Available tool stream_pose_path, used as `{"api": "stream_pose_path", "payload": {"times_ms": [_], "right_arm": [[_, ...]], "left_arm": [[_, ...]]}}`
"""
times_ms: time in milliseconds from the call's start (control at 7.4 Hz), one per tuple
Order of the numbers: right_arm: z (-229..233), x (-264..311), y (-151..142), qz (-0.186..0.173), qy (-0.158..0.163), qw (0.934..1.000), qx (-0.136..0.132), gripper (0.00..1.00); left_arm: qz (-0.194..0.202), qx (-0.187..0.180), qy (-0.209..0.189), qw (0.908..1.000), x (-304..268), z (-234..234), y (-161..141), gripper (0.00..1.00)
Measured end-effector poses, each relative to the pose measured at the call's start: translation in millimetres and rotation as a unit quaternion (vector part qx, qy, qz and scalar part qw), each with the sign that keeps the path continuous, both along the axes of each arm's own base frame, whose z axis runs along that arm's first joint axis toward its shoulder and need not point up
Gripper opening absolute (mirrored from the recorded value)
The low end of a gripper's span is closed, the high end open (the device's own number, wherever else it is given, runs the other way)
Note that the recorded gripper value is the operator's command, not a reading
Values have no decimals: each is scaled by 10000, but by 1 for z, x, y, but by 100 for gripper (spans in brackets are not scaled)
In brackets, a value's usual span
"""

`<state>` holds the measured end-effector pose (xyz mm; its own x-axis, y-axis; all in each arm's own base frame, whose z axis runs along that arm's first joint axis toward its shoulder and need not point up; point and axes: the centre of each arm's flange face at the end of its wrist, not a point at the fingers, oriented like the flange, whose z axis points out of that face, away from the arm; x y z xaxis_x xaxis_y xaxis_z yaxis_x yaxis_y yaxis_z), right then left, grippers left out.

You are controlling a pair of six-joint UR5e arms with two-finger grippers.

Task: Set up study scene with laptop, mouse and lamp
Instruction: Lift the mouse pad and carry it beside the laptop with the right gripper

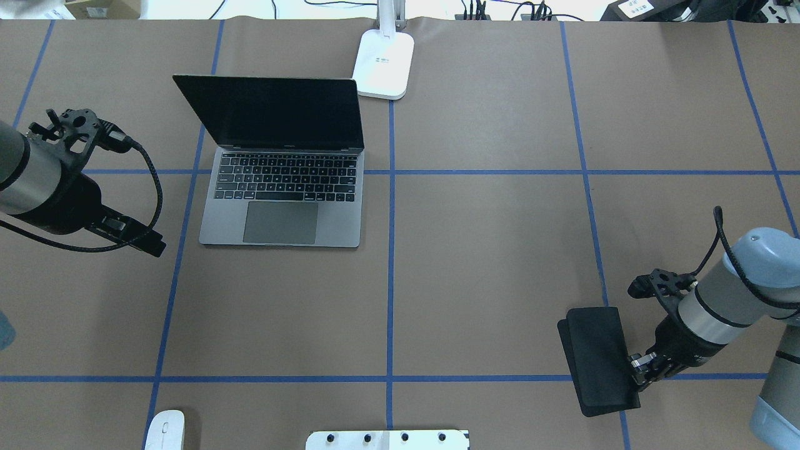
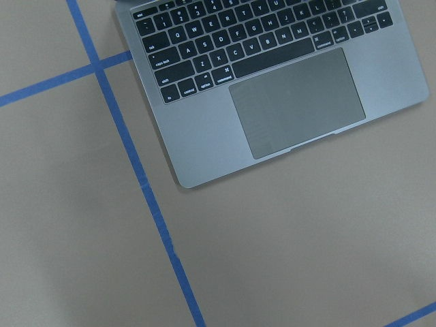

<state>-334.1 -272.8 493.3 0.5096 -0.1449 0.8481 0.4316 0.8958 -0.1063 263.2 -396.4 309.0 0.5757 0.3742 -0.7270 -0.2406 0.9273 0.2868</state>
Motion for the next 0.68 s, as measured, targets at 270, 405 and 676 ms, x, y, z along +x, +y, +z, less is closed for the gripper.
{"api": "stream_pose_path", "payload": {"times_ms": [270, 405, 676], "right_arm": [[-33, 27, -23, 398, -279, 9986, 203, 11], [-50, 41, -37, 632, -413, 9967, 315, 11], [-89, 64, -71, 1061, -503, 9915, 563, 11]], "left_arm": [[15, 20, 16, 10000, -1, -1, 0, 99], [24, 15, 23, 10000, -1, -1, 1, 99], [5, -46, 14, 10000, -1, 0, 1, 99]]}}
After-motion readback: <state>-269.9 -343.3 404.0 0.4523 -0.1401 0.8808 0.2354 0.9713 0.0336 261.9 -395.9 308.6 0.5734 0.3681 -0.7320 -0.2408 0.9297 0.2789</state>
